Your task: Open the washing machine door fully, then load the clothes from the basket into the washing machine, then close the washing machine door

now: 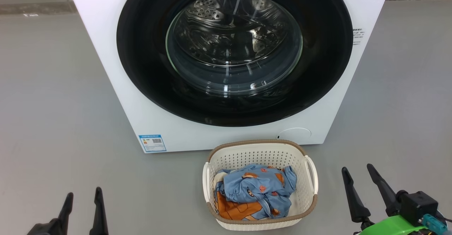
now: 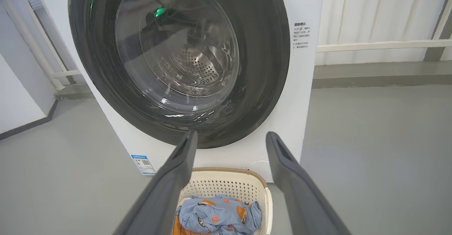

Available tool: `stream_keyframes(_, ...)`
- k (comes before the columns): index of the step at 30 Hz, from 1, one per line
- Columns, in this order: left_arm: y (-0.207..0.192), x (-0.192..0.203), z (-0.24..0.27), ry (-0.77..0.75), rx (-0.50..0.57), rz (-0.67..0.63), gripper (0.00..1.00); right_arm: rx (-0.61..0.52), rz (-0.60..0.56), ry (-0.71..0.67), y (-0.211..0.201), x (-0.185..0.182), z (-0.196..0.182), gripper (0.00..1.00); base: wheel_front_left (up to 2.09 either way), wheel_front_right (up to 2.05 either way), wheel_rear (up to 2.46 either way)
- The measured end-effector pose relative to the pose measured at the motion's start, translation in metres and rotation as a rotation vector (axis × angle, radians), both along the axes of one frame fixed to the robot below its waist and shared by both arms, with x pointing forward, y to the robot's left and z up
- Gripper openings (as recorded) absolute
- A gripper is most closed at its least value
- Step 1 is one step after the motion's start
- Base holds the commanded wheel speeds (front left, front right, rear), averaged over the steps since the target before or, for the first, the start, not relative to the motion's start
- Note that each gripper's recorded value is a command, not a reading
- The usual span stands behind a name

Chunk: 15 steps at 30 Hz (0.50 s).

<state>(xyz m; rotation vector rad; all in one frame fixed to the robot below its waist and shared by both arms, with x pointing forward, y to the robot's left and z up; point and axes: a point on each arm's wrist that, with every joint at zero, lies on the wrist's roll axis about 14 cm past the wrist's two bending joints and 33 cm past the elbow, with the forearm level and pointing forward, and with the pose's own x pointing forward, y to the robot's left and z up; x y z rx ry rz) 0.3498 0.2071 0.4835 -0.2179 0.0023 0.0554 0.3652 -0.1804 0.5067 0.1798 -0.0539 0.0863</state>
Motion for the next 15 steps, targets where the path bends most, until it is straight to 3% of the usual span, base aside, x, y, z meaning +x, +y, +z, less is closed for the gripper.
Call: stream_keyframes(15, -0.0050, -0.0034, 0.0046, -0.024, 0.181, -0.041, 1.00, -0.174, 0.018, -0.052, 0.0032, -0.0047, 0.0076, 1.00, 0.00, 0.00, 0.00)
